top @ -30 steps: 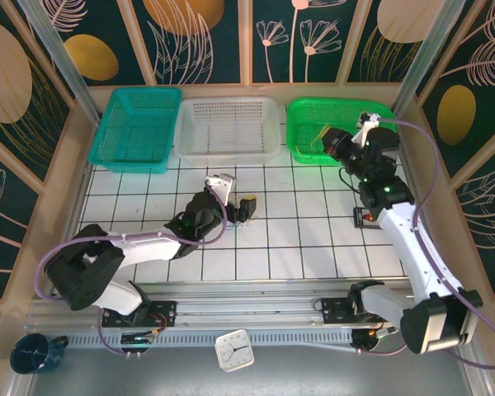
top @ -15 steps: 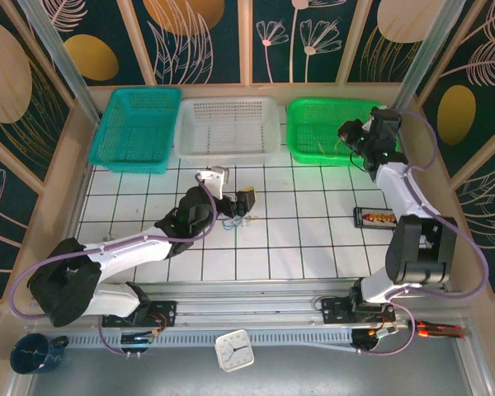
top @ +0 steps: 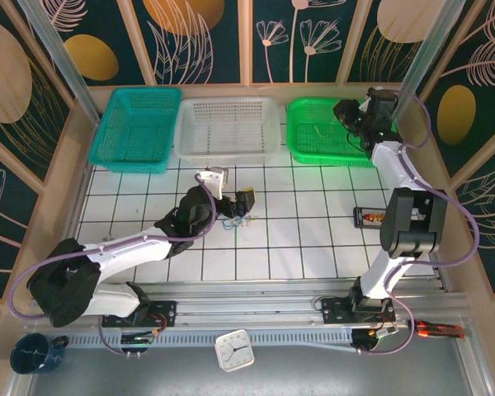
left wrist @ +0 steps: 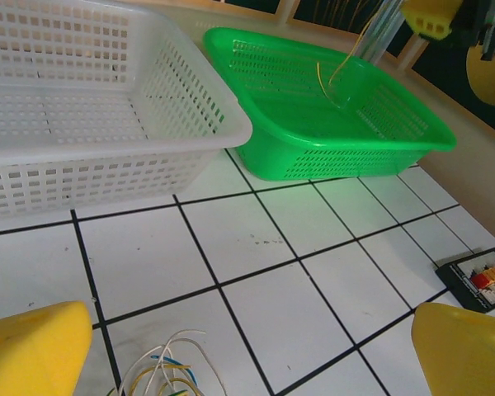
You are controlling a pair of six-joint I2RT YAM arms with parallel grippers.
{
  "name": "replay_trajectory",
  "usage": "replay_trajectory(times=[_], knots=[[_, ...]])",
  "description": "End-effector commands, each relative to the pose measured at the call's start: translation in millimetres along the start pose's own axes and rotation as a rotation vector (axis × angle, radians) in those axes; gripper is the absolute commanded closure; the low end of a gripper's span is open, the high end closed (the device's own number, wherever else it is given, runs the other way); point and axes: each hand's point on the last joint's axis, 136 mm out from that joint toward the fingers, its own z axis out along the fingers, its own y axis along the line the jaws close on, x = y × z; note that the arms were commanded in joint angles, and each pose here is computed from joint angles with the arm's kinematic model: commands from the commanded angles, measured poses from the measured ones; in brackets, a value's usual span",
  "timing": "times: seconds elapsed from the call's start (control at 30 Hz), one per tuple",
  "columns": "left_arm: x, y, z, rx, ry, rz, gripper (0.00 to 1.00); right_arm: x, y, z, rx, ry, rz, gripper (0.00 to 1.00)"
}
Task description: Untangle the cables
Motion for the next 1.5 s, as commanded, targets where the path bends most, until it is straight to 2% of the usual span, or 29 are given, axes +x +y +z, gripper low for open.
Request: replay_trajectory(times=[0.0, 0.1, 0.27, 0.43, 0.63, 0.87, 1.1, 1.27, 1.47], knots=[[-10.9, -4.8, -3.0, 0.0, -0.02, -0.022, 0.01, 2.4, 14.7, 2.4, -0.068, 0.013, -0.02, 0.46], [-10.3, -3.0, -3.8, -0.009, -0.018, -0.029, 0.01, 7.6, 25.7, -10.5, -0.1, 0.001, -0.034, 0.42], [-10.5, -0.5, -8.1, -0.018, -0.024, -0.042, 0.01, 17.7, 43.2, -36.7, -0.14, -0.017, -0.065, 0.42], [-15.3, 5.7, -14.3, -0.048, -0.05, -0.064, 0.01, 51.2, 65.2, -55.2, -0.169, 0.014, -0.127, 0.41], [-18.7, 10.8, -19.3, -0.08, -0.056, -0.1, 0.01, 116.6, 86.5, -64.8, -0.163, 0.099, -0.239, 0.42], [-17.5, 19.3, -20.3, -0.128, -0.029, -0.146, 0.01, 211.6, 81.3, -70.1, -0.126, 0.248, -0.362, 0.42], [-25.2, 37.3, -19.9, -0.17, -0.002, -0.205, 0.01, 304.4, 84.9, -85.2, -0.151, 0.389, -0.583, 0.42], [-43.5, 55.8, -26.8, -0.2, -0.035, -0.233, 0.01, 344.4, 88.7, -91.0, -0.189, 0.447, -0.742, 0.41], [-63.5, 65.0, -34.9, -0.226, -0.074, -0.224, 0.01, 372.1, 91.9, -83.6, -0.199, 0.493, -0.876, 0.39]])
